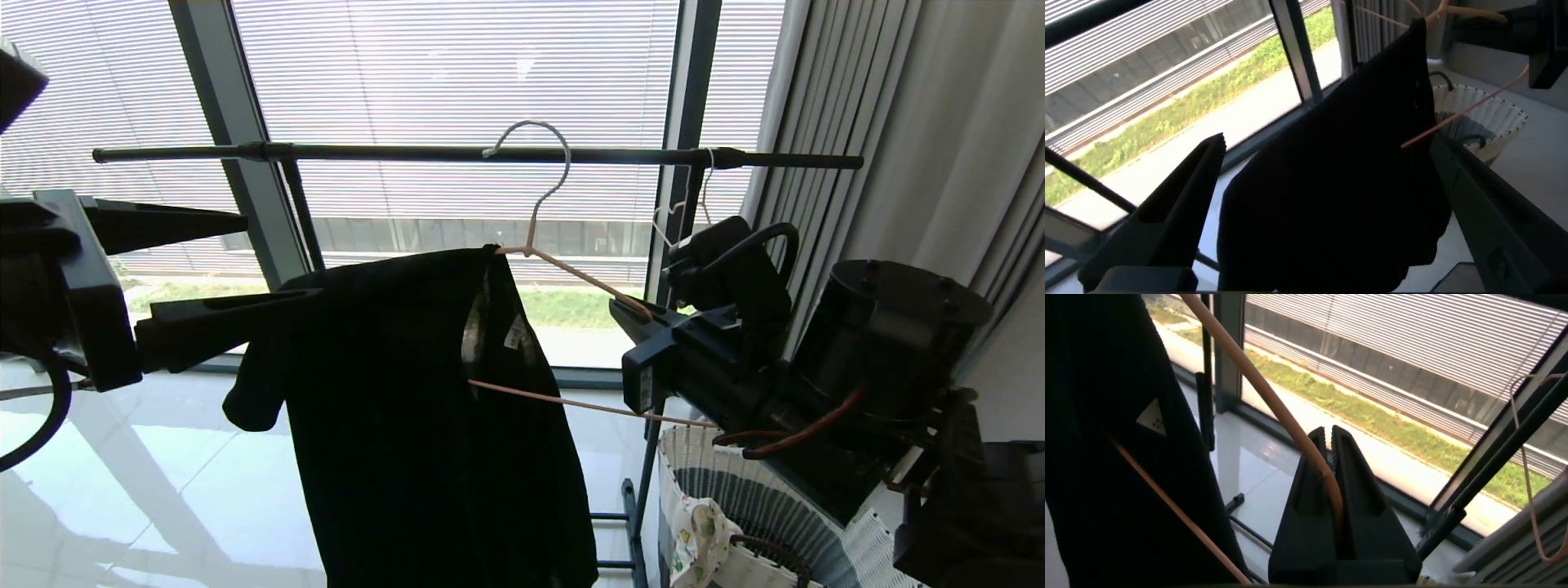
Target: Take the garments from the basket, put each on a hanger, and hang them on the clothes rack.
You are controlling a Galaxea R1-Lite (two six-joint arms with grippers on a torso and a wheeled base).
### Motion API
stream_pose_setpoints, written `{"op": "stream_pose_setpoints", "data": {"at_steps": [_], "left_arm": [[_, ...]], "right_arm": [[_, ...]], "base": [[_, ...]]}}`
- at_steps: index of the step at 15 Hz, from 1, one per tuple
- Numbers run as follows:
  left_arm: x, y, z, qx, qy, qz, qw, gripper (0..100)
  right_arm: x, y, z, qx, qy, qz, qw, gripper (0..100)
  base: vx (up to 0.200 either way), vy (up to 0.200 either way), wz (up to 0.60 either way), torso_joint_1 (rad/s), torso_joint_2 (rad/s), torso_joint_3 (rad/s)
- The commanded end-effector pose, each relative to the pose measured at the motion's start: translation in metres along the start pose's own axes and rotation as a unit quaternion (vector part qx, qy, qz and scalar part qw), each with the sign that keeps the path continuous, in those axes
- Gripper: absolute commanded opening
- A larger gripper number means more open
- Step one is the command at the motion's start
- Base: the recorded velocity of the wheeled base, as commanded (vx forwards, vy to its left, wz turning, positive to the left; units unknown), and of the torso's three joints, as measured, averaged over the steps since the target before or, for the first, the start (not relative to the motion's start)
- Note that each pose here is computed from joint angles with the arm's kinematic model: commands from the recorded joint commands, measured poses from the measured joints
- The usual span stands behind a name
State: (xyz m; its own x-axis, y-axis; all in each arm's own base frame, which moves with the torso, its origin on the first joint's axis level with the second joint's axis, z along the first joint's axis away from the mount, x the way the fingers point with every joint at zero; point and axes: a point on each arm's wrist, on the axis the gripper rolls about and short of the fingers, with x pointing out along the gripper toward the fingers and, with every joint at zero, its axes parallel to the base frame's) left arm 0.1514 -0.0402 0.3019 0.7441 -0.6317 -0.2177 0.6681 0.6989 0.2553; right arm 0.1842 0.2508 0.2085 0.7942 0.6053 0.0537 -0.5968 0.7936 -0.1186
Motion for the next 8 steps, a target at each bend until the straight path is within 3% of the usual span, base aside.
{"op": "stream_pose_setpoints", "data": {"at_steps": [1, 4, 8], "left_arm": [[0.002, -0.007, -0.009, 0.012, 0.006, -0.028, 0.9995, 100], [0.015, -0.015, -0.017, 0.03, 0.019, -0.071, 0.9969, 100], [0.03, -0.036, -0.035, 0.025, 0.046, -0.136, 0.9893, 100]], "right_arm": [[-0.013, -0.002, -0.004, -0.014, 0.0, 0.014, 0.9998, 0], [-0.028, 0.001, -0.009, -0.049, 0.003, 0.047, 0.9977, 0], [-0.031, 0.011, -0.007, -0.061, -0.002, 0.066, 0.9959, 0]], "base": [[0.0, 0.0, 0.0, 0.0, 0.0, 0.0], [0.0, 0.0, 0.0, 0.0, 0.0, 0.0], [0.0, 0.0, 0.0, 0.0, 0.0, 0.0]]}}
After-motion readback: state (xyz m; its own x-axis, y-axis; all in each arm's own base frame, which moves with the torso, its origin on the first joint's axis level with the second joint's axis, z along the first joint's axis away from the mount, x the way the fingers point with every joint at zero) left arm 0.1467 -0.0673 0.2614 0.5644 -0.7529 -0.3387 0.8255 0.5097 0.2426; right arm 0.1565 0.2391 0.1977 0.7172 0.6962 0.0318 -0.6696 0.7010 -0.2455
